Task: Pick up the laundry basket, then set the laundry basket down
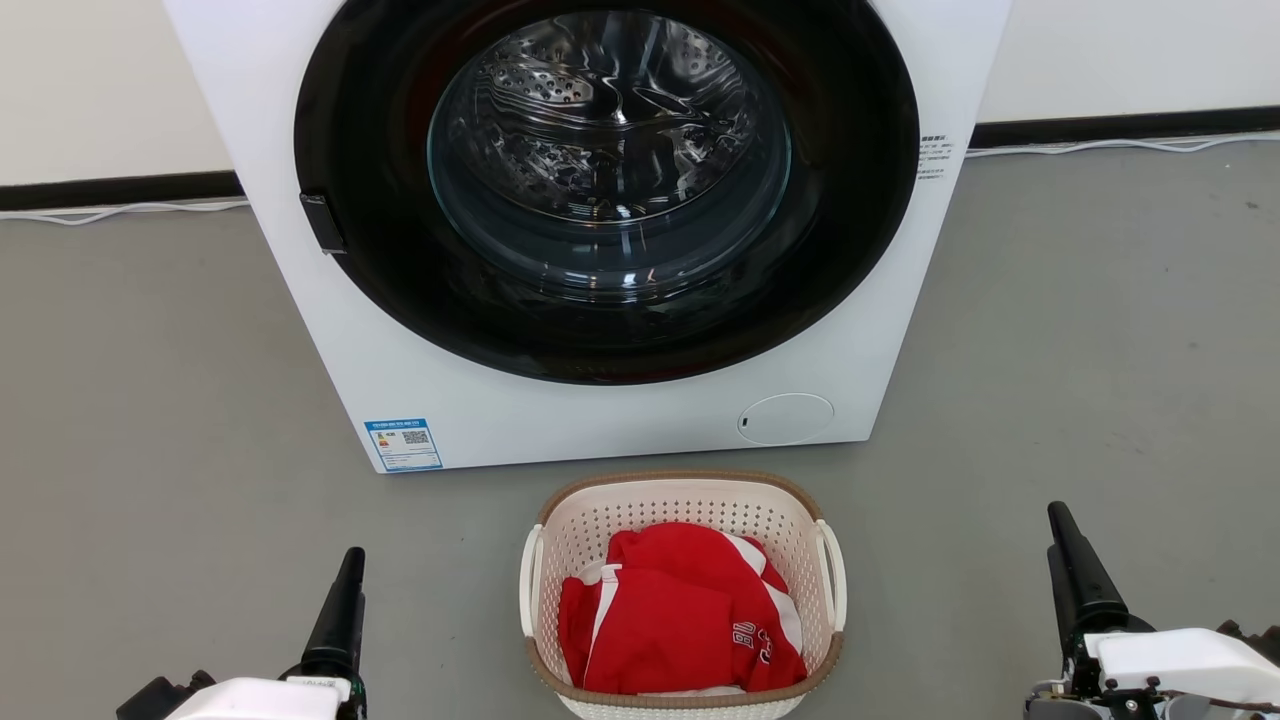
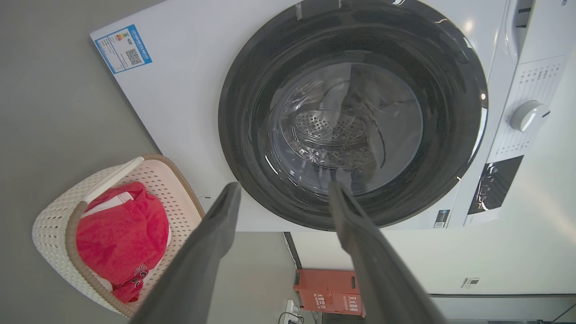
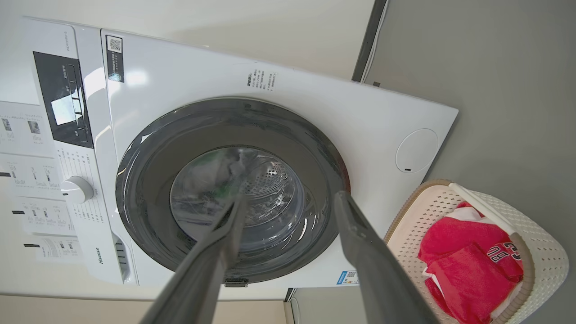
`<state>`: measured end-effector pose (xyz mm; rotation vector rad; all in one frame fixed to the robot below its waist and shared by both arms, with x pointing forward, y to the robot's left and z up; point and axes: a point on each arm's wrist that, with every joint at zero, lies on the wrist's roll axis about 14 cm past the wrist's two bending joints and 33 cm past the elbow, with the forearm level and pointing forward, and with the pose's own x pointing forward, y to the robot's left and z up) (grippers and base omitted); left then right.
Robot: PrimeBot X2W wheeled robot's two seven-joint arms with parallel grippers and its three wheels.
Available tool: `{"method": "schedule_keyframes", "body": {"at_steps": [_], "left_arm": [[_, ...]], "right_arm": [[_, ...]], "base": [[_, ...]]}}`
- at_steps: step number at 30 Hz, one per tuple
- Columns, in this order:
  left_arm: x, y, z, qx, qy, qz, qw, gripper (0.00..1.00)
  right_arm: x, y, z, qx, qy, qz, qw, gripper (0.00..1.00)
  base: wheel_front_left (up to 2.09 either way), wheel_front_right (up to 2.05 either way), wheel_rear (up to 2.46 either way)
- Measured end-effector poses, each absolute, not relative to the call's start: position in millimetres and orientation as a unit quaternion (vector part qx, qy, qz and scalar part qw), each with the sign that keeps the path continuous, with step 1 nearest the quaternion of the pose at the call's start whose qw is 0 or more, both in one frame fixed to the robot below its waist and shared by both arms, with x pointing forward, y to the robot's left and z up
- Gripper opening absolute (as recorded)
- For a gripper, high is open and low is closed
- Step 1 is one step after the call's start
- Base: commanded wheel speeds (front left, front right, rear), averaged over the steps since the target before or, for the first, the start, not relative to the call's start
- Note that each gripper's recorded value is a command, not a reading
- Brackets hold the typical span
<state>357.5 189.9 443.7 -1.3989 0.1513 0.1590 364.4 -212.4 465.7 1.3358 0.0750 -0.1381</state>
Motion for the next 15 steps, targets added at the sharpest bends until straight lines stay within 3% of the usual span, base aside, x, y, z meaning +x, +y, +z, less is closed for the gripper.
{"method": "schedule_keyframes", "body": {"at_steps": [15], "left_arm": [[359.2, 190.0, 444.0, -0.576, 0.071, 0.073, 0.811, 1.0]], "right_arm": [[364.1, -217.9, 470.8, 0.526, 0.031, -0.061, 0.848, 1.0]], "base": [[0.0, 0.0, 0.0]]}}
